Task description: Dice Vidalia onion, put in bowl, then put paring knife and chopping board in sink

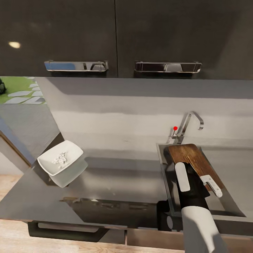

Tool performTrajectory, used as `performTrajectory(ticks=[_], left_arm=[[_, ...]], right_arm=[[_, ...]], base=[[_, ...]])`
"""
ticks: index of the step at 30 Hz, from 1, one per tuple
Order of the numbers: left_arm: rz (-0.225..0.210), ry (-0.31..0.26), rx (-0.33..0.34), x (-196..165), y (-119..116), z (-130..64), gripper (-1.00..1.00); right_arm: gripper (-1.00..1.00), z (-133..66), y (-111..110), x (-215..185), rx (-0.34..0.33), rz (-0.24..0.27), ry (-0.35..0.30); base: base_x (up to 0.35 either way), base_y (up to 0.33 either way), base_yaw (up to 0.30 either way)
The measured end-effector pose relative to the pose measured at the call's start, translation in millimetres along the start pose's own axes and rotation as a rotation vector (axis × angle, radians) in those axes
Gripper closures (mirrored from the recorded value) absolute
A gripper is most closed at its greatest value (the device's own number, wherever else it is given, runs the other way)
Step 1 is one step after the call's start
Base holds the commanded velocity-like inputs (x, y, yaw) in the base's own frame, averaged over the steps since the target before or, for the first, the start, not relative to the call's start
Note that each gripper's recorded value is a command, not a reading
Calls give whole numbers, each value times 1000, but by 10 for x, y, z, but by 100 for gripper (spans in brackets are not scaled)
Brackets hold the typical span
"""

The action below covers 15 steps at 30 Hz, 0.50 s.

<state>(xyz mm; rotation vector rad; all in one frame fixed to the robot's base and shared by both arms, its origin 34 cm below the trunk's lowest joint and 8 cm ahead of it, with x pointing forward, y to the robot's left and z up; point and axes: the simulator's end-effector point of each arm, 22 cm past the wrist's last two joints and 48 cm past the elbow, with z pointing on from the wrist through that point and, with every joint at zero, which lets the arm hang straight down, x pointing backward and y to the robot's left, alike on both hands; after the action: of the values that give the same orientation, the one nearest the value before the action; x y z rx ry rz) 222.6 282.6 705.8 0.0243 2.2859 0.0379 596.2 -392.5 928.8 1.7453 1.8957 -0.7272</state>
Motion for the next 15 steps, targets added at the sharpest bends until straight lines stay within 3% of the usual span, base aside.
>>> performTrajectory(ticks=[15], left_arm=[[1,19,0,53,0,-29,-100]], right_arm=[[100,68,-18,50,18,-8,-2]], base=[[0,0,0]])
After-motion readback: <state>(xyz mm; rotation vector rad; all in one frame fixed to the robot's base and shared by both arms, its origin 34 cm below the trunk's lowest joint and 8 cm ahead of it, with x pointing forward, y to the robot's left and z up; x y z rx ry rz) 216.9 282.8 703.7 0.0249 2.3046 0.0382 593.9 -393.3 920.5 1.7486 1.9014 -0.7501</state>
